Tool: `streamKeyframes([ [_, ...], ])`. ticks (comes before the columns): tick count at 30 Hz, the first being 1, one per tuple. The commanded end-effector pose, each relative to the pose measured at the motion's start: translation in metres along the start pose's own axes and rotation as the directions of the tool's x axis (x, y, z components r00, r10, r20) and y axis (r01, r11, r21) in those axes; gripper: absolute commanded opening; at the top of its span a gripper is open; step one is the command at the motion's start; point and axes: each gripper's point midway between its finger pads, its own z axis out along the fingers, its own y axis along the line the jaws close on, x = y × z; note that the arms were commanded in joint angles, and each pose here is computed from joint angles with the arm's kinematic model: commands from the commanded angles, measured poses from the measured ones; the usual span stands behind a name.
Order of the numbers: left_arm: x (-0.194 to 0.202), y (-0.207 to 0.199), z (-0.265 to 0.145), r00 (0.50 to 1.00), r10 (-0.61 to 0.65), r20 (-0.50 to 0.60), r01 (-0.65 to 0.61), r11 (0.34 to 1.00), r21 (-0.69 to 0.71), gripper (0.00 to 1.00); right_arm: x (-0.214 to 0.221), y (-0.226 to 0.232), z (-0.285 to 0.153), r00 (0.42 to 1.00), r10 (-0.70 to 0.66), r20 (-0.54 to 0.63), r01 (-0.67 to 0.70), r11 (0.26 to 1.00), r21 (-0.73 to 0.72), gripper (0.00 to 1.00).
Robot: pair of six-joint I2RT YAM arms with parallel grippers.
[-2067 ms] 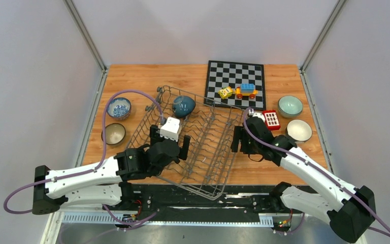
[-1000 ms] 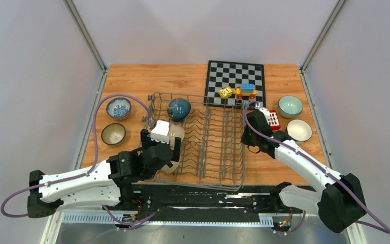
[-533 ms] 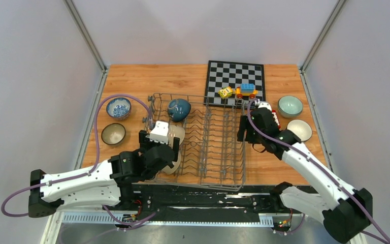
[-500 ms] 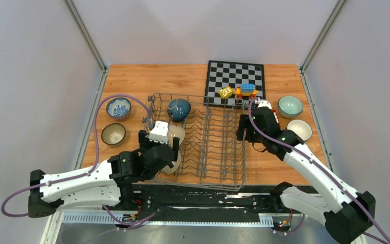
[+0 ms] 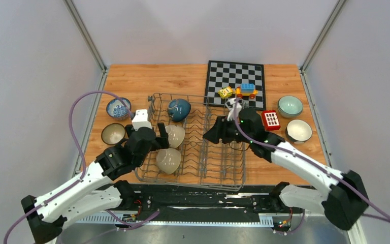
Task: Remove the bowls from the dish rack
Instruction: Pick up the bowl from the dish rack.
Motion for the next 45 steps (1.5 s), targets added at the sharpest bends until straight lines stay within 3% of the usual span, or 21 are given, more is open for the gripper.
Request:
streamKeyframes([
  [1, -0.002, -0.008, 0.001, 0.994, -0.094, -0.058, 0.098, 0.992, 0.085, 0.99, -0.003, 0.065, 0.033, 0.999, 0.002, -0.037, -0.011, 0.967, -0.255, 0.59],
  [7, 0.007, -0.002, 0.009, 0.981, -0.178, -0.07, 0.185, 0.978, 0.098, 1.0, 0.015, 0.046, 0.088, 0.987, 0.148, -0.066, -0.157, 0.974, -0.166, 0.63],
  [11, 0.015, 0.009, 0.014, 0.976, -0.207, -0.063, 0.211, 0.974, 0.079, 0.95, 0.02, 0.043, 0.114, 0.968, 0.239, -0.075, -0.249, 0.951, -0.185, 0.67],
  [21, 0.014, 0.021, 0.039, 0.975, -0.217, -0.052, 0.218, 0.976, 0.019, 0.84, 0.037, 0.023, 0.148, 0.941, 0.321, -0.109, -0.336, 0.926, -0.171, 0.73],
  [38, 0.031, 0.023, 0.067, 0.974, -0.215, -0.075, 0.213, 0.976, -0.034, 0.72, 0.045, 0.02, 0.158, 0.911, 0.389, -0.134, -0.41, 0.886, -0.217, 0.54],
  [45, 0.029, 0.027, 0.072, 0.971, -0.23, -0.071, 0.226, 0.973, -0.054, 0.71, 0.051, 0.018, 0.162, 0.902, 0.404, -0.149, -0.429, 0.875, -0.223, 0.52],
])
